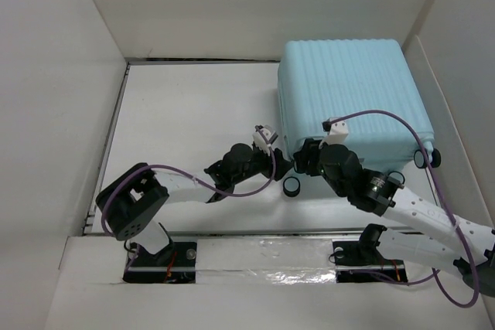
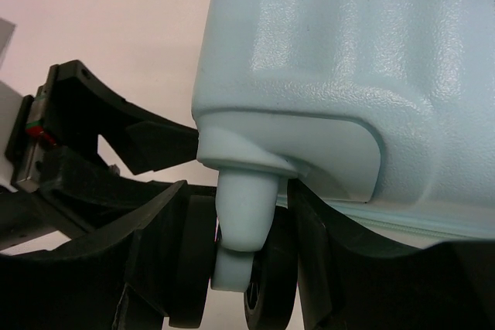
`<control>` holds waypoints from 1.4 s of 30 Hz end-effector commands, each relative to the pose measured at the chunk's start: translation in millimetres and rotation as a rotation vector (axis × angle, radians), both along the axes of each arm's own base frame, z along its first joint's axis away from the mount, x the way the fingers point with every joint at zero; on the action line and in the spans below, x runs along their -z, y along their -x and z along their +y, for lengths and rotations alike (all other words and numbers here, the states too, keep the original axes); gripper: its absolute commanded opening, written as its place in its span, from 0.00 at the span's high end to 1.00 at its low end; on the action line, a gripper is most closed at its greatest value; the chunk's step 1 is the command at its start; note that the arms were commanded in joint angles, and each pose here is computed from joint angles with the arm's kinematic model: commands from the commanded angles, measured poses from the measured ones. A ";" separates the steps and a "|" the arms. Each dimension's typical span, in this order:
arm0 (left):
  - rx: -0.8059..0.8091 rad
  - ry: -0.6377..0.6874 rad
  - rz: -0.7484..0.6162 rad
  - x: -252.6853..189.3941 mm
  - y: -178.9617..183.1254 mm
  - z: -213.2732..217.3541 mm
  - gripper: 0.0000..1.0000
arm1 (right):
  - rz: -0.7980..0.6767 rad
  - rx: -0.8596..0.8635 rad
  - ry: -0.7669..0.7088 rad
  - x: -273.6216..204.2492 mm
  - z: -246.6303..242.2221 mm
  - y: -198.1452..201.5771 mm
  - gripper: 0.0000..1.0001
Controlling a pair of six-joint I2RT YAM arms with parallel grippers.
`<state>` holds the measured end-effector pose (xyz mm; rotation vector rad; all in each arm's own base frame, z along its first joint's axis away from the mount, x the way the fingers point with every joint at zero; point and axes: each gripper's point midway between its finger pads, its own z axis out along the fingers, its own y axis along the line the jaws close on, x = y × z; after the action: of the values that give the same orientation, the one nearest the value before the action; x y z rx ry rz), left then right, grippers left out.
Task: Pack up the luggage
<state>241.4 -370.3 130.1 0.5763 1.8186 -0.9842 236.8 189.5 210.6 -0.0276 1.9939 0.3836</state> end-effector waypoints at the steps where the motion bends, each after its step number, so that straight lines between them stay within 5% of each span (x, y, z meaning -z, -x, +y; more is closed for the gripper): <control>1: 0.024 0.047 -0.084 -28.6 -9.3 -19.4 0.52 | 0.011 -0.001 0.127 15.4 -20.6 1.4 1.00; 9: 0.056 0.026 -0.070 -21.7 -7.9 -30.8 0.71 | -0.004 -0.029 0.104 15.2 -15.4 2.4 1.00; 15: 0.059 0.011 -0.060 -12.1 -11.0 -35.5 1.00 | -0.002 -0.031 0.100 14.6 -16.4 4.0 1.00; 22: -0.076 -0.073 -0.121 -10.5 -27.0 -7.3 1.00 | 0.014 -0.030 0.103 20.0 -23.0 8.7 1.00; 30: -0.385 -0.139 -0.189 -23.5 -89.8 50.4 1.00 | 0.037 -0.193 0.060 26.6 -2.5 29.5 1.00; 37: -0.558 -0.062 -0.187 -43.1 -162.6 71.6 1.00 | 0.031 -0.337 0.035 22.5 23.2 42.2 1.00; 41: -0.677 0.017 -0.120 -42.5 -174.9 102.0 1.00 | 0.031 -0.439 0.010 22.7 49.2 47.9 1.00; 42: -0.717 0.063 -0.085 -43.3 -174.5 111.4 0.91 | 0.026 -0.464 0.006 22.8 60.8 46.3 1.00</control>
<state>321.8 -361.7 129.8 0.4257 1.8668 -0.8102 236.7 195.8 208.8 -0.1462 1.9310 0.4448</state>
